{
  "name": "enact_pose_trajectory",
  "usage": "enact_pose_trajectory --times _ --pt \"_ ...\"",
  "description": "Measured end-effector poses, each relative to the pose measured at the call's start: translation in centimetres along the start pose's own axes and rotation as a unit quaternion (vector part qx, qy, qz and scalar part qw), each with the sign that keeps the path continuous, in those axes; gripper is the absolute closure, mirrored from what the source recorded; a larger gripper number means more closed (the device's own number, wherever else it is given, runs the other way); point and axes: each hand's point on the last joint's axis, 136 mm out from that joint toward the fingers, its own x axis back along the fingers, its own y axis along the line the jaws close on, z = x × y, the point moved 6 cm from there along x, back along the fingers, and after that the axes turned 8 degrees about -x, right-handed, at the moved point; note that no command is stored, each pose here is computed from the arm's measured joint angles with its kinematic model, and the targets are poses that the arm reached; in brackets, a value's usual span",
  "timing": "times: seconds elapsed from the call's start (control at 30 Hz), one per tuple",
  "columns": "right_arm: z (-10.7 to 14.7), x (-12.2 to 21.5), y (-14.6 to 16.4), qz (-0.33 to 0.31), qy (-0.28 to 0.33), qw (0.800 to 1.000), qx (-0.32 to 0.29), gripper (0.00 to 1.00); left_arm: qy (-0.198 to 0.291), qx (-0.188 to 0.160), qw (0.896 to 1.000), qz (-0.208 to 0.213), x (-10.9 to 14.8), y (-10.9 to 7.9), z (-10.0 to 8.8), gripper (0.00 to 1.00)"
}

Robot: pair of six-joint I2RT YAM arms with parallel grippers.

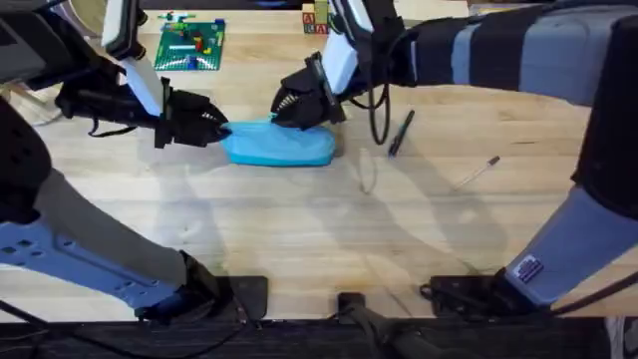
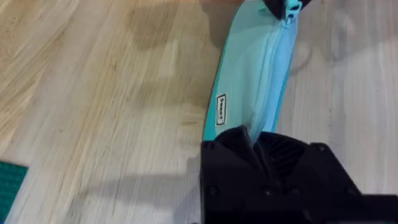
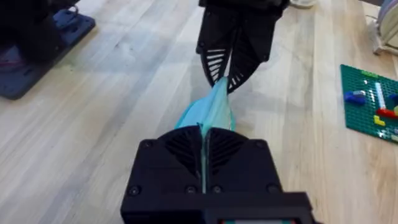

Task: Unzip the bag, pick up the pens from the table one at a time and place them inside, then zip the bag closed.

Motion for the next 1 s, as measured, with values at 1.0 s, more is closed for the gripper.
enact_pose_trajectory --times 1.0 --pt "-2.0 -6.2 -0.9 0.064 0.014 0.997 -0.049 0.971 -0.004 0.0 1.0 -0.002 0.0 0.1 -0.1 0.959"
